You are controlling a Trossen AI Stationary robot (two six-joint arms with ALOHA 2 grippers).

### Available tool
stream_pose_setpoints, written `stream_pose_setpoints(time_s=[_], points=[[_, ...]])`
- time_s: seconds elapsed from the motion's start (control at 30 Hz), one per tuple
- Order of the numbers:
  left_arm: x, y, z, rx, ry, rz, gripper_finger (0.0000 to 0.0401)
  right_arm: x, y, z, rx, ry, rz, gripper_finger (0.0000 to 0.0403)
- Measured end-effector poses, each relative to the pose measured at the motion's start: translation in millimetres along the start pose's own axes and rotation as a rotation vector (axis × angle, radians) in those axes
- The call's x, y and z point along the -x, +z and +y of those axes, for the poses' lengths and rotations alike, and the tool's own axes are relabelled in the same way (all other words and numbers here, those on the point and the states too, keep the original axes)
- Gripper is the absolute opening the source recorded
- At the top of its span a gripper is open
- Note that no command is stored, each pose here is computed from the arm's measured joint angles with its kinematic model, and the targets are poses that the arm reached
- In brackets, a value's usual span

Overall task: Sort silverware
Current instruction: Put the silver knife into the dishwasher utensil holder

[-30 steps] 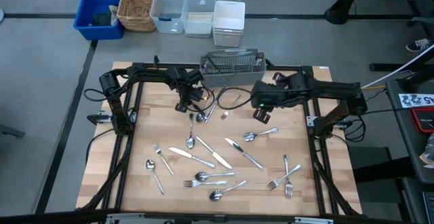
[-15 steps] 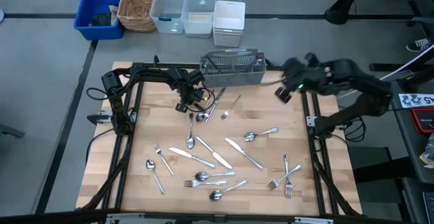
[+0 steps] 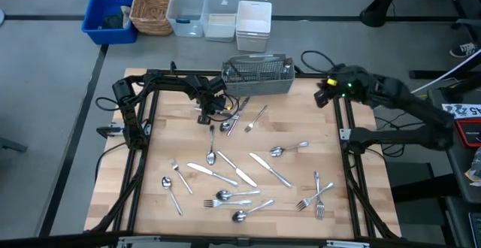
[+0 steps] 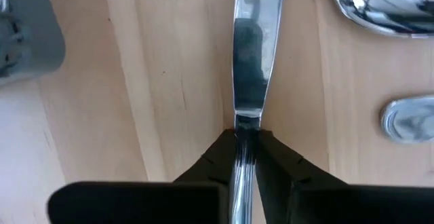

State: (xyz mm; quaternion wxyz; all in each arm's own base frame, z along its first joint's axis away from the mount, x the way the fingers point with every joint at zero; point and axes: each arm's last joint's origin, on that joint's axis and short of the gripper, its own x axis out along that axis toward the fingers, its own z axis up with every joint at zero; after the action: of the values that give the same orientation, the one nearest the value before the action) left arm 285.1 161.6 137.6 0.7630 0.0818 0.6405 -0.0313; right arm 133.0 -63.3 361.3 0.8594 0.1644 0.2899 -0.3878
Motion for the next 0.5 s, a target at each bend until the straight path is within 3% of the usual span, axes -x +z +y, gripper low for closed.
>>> stream_pose_setpoints(time_s=[0.1, 0.23, 0.5], points=[[0.2, -0.1, -0.1, 0.046, -0.002, 0.000, 0.0027, -23.7, -17.3, 4.1, -0.037, 0.164, -0.058, 0.0105], [1.9, -0.3, -0.9, 0.096, -0.011, -0.009, 0.0026, -52.8, -38.4, 11.0, -0.044, 0.300, -0.085, 0.0105], [10.0, 1.2, -4.2, 0.174, -0.079, -0.077, 0.0026, -101.2, -70.4, 20.1, -0.062, 0.377, -0.007, 0.0105]])
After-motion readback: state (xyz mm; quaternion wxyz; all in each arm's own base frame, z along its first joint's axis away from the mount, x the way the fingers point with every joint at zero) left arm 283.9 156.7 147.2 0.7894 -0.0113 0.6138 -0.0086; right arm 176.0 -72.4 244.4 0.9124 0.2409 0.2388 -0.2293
